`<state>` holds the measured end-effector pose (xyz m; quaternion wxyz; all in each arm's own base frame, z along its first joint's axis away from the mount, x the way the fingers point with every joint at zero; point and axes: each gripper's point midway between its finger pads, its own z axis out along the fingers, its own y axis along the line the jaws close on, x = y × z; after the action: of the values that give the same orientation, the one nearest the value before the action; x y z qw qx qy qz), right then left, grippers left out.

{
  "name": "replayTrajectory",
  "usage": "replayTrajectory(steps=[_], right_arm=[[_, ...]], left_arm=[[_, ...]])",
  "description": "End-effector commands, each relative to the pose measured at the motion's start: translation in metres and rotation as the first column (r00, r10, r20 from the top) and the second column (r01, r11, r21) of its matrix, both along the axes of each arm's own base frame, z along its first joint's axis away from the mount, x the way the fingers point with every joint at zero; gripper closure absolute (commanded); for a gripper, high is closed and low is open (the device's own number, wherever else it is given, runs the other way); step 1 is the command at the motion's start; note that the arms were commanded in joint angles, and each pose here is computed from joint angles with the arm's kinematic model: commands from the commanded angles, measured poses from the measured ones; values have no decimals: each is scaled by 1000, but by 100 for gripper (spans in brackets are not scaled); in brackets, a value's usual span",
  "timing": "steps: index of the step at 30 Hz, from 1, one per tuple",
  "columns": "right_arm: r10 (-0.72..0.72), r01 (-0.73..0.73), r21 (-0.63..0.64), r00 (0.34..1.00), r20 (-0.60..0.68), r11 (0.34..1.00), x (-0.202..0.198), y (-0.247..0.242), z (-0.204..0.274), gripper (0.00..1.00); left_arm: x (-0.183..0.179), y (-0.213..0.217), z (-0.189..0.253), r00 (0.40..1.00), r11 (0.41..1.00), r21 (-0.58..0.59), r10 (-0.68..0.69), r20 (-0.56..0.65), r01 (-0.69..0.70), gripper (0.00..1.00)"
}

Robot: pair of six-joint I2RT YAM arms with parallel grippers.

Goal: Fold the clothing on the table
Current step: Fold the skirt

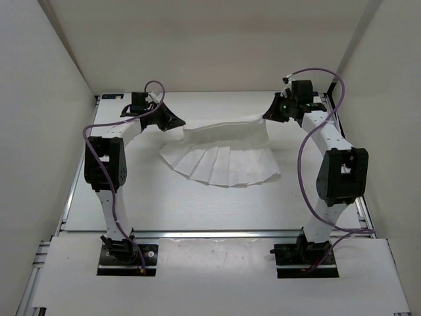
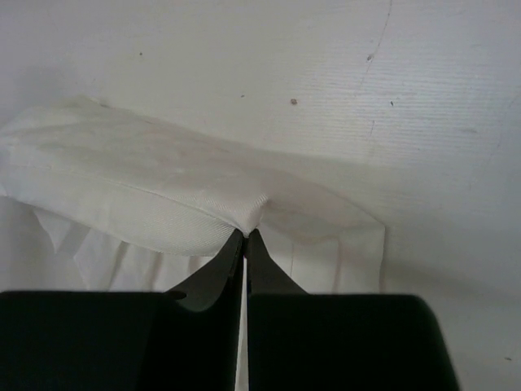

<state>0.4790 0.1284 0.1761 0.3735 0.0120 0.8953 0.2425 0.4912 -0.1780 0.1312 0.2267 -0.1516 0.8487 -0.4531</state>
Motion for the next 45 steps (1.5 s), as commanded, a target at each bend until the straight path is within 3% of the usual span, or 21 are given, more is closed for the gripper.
replayTrajectory(steps=[1, 3, 9, 15, 21, 29, 34, 37, 42, 45], right_arm=[[-64, 64, -50, 998, -4, 997, 3, -25, 2, 100], [-65, 64, -56, 998, -9, 996, -10, -25, 7, 100], [-48, 28, -100, 976, -211, 995, -76, -26, -26, 100], [8, -86, -173, 913, -407, 981, -165, -10, -65, 100], [61, -170, -153, 837, -544, 973, -223, 1, -94, 100], [168, -355, -123, 685, -708, 927, -272, 13, -129, 100], [198, -459, -117, 581, -789, 881, -302, 8, -144, 100], [190, -506, -141, 546, -816, 851, -316, 3, -144, 89], [204, -476, -185, 654, -729, 860, -295, 3, -98, 74], [197, -421, -188, 716, -669, 887, -280, 5, -70, 69]], left_arm=[[7, 25, 23, 996, 997, 51, 47, 78, -51, 100], [-9, 24, 21, 996, 997, 63, 30, 79, -35, 100], [-72, 28, -8, 1000, 989, 145, 5, 15, -7, 100], [-124, 43, -48, 996, 954, 300, -6, -91, 33, 100], [-156, 49, -81, 984, 893, 440, -21, -179, 99, 100], [-166, 61, -120, 959, 799, 582, 20, -283, 155, 100], [-146, 65, -121, 967, 741, 659, 54, -250, 129, 100], [-134, 67, -112, 971, 721, 684, 69, -228, 109, 100], [-109, 72, -66, 987, 769, 640, 115, -110, -18, 100], [-98, 74, -35, 991, 780, 622, 125, -45, -71, 91]])
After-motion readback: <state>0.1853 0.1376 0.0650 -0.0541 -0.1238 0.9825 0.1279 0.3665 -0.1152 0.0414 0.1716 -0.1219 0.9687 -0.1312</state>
